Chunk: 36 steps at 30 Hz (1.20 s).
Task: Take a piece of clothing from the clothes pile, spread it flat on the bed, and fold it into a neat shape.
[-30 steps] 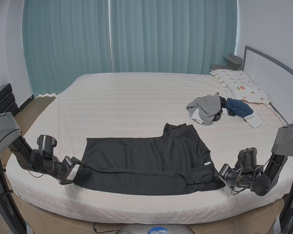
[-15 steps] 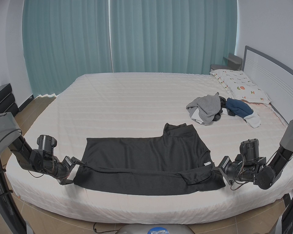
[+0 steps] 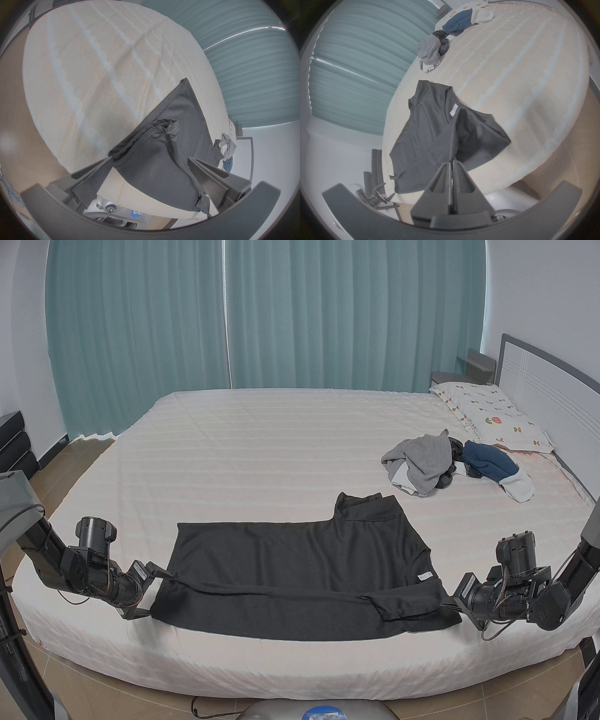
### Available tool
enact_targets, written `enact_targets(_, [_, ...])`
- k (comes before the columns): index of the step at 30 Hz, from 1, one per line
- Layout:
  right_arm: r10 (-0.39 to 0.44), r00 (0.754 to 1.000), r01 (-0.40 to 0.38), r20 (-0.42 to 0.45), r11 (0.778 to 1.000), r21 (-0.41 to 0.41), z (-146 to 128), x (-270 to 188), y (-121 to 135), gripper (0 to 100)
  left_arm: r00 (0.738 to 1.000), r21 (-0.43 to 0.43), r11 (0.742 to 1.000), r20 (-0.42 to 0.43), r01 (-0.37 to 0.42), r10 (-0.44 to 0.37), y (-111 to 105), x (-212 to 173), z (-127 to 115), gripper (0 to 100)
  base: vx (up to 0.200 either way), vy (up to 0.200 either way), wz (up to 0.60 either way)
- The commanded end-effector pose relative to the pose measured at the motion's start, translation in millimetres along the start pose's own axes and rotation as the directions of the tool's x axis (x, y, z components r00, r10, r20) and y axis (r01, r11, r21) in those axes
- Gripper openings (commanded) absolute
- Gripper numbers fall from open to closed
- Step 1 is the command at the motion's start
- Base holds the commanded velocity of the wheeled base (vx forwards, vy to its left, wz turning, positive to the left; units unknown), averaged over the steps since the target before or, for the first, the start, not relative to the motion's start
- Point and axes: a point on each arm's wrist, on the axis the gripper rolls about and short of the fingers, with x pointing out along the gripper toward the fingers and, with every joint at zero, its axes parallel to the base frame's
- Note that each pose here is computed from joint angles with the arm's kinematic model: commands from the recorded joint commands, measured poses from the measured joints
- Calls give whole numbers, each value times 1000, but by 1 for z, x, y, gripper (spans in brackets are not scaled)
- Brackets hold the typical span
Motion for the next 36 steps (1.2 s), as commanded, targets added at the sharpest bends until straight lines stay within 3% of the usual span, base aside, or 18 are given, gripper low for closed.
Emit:
enact_targets(1, [-55,998,55,-28,998,-11,-5,5,-14,0,1000,0,1000,1,0,0,0,0,0,100,0,0,0])
enact_targets(6, [-102,993,97,-54,991,-89,-11,11,-23,0,1000,0,1000,1,0,0,0,0,0,100,0,0,0])
enact_targets(11, [-106,993,99,-56,989,-109,-13,18,-25,0,1000,0,1000,1,0,0,0,0,0,100,0,0,0])
enact_targets(12, [-99,994,93,-47,988,-120,-12,20,-25,100,1000,0,1000,1,0,0,0,0,0,100,0,0,0])
enact_targets(17, [-73,997,69,-19,986,-152,-8,20,-23,100,1000,0,1000,1,0,0,0,0,0,100,0,0,0])
enact_targets(26, [67,994,-53,88,986,-159,16,5,7,100,1000,0,1000,1,0,0,0,0,0,100,0,0,0])
enact_targets(33, [56,996,-47,72,990,-130,20,27,7,100,1000,-1,1000,2,1,-1,0,-1,0,100,0,0,0])
enact_targets(36, [70,996,-66,50,995,-72,21,34,7,100,1000,2,1000,16,13,-13,-3,-6,2,100,0,0,0])
